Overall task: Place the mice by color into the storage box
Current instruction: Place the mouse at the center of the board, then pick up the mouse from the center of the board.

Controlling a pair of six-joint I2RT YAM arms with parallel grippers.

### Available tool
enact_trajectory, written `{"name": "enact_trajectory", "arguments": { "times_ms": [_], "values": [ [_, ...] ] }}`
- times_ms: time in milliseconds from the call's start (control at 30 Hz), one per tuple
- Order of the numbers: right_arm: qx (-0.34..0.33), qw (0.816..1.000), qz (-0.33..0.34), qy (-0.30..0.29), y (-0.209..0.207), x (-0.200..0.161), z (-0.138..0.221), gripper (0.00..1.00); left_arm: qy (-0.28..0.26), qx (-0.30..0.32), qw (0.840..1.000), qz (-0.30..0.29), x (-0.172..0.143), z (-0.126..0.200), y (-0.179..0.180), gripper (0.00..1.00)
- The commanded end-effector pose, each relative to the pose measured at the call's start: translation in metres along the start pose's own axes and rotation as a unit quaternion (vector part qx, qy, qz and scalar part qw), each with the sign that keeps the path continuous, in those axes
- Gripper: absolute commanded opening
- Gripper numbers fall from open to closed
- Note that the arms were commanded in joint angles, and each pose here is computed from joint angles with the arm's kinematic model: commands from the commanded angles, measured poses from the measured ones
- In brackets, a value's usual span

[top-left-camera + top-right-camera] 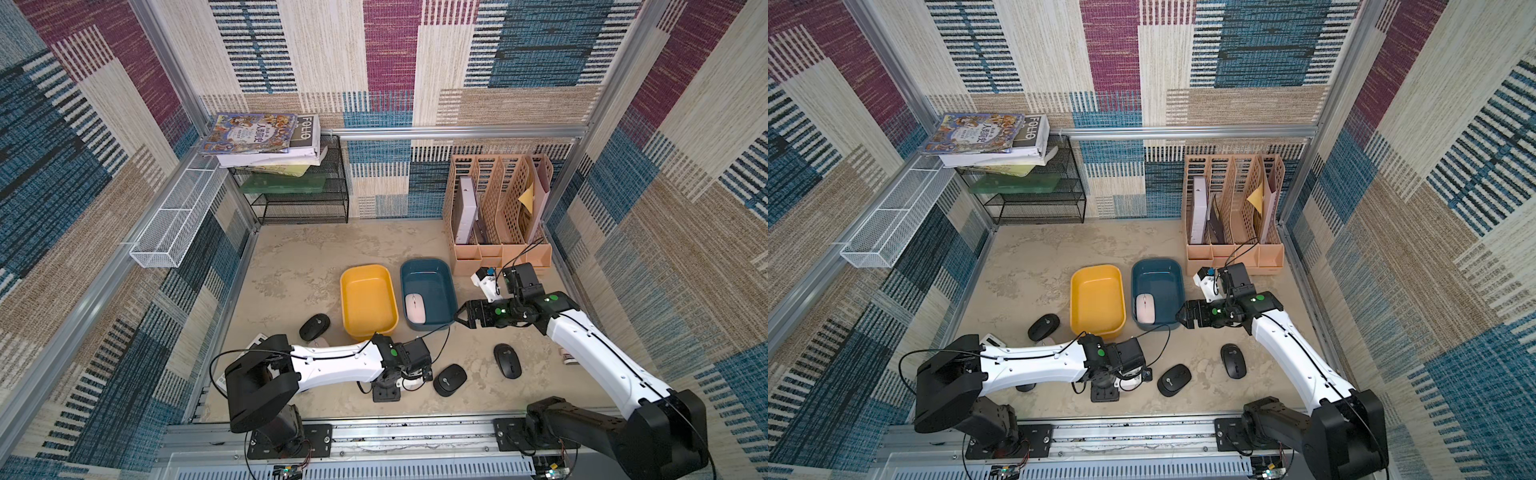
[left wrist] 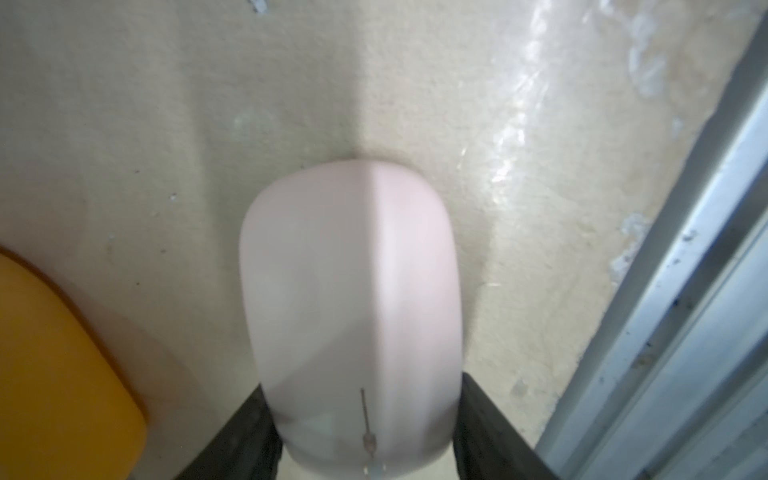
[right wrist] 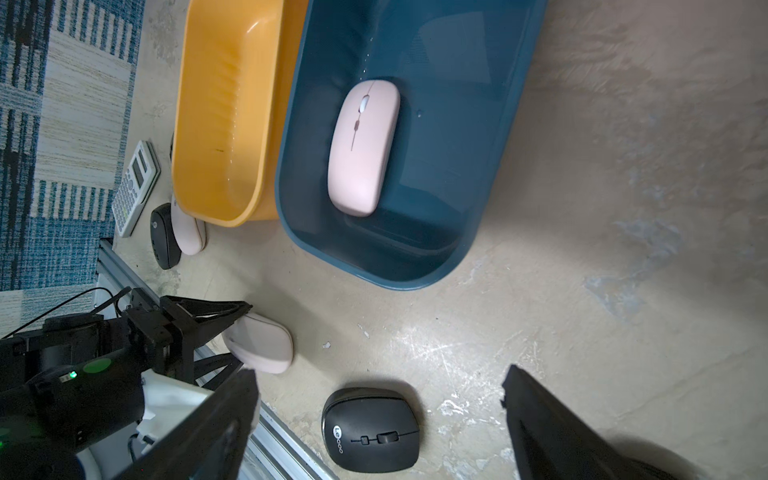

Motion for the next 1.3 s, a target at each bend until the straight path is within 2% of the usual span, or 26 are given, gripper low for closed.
{"name": "enact_trajectory", "arguments": {
  "times_ms": [0,133,233,300,367,400,467,500,567,633,700,733,800,867,967,1133,1200,1267],
  "values": [
    [0.014,1.000,0.004,0.003,0.002,0.000,0.000,0.96,-0.024,0.024,0.999,-0.017,0.007,0.001,0.006,0.81],
    [0.015,1.000,0.009,0.002,0.004,0.001,0.002,0.96,-0.036,0.054,0.998,0.005,0.006,0.014,0.011,0.90],
    [0.009,1.000,0.012,0.001,0.004,0.003,0.003,0.96,-0.070,0.088,0.993,0.044,0.001,0.037,0.013,0.93],
    [0.009,1.000,0.013,0.001,0.003,0.005,0.002,0.96,-0.100,0.114,0.985,0.084,-0.007,0.056,0.014,0.95],
    [0.017,1.000,0.012,0.001,0.003,0.008,0.000,0.96,-0.147,0.143,0.969,0.139,-0.020,0.081,0.012,0.97],
    [0.031,0.999,0.009,0.001,0.004,0.010,-0.001,0.96,-0.169,0.161,0.957,0.172,-0.028,0.093,0.012,0.97],
    [0.089,0.996,0.002,0.001,0.011,0.015,-0.003,0.96,-0.219,0.200,0.920,0.257,-0.050,0.132,0.011,1.00],
    [0.107,0.994,-0.001,0.004,0.014,0.015,-0.005,0.96,-0.250,0.215,0.897,0.295,-0.060,0.149,0.009,0.99],
    [0.122,0.992,0.017,0.011,0.024,0.019,-0.013,0.96,-0.327,0.231,0.838,0.370,-0.084,0.175,0.002,0.99],
    [0.111,0.992,0.054,0.028,0.039,0.019,-0.024,0.96,-0.372,0.236,0.793,0.422,-0.105,0.185,-0.008,0.99],
    [0.098,0.988,0.103,0.063,0.061,0.011,-0.040,0.96,-0.389,0.246,0.751,0.474,-0.126,0.190,-0.018,0.99],
    [0.091,0.984,0.132,0.083,0.074,0.004,-0.049,0.96,-0.391,0.246,0.737,0.493,-0.135,0.189,-0.023,0.99],
    [0.066,0.973,0.191,0.113,0.094,-0.011,-0.066,0.96,-0.395,0.236,0.720,0.519,-0.148,0.189,-0.032,0.99],
    [0.035,0.956,0.257,0.139,0.112,-0.030,-0.084,0.96,-0.388,0.228,0.711,0.540,-0.156,0.187,-0.039,0.99],
    [-0.015,0.915,0.365,0.172,0.130,-0.060,-0.110,0.97,-0.369,0.223,0.710,0.557,-0.163,0.183,-0.043,0.99],
    [-0.057,0.813,0.541,0.206,0.154,-0.117,-0.142,1.00,-0.358,0.227,0.713,0.559,-0.162,0.186,-0.041,0.99],
    [-0.058,0.781,0.587,0.206,0.159,-0.132,-0.149,1.00,-0.358,0.229,0.715,0.555,-0.159,0.188,-0.038,0.99],
    [-0.050,0.762,0.613,0.203,0.164,-0.139,-0.153,1.00,-0.352,0.231,0.720,0.551,-0.157,0.189,-0.036,0.99]
  ]
}}
Point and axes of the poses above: each gripper's point midway between its finger pads, its own z axis back along the fingers, its own y axis along the line the jaws close on, x = y × z, the point moved 9 cm from there along z, back along the fingers, and after that the axes turned 13 degrees about -z, right-handed, at the moved point
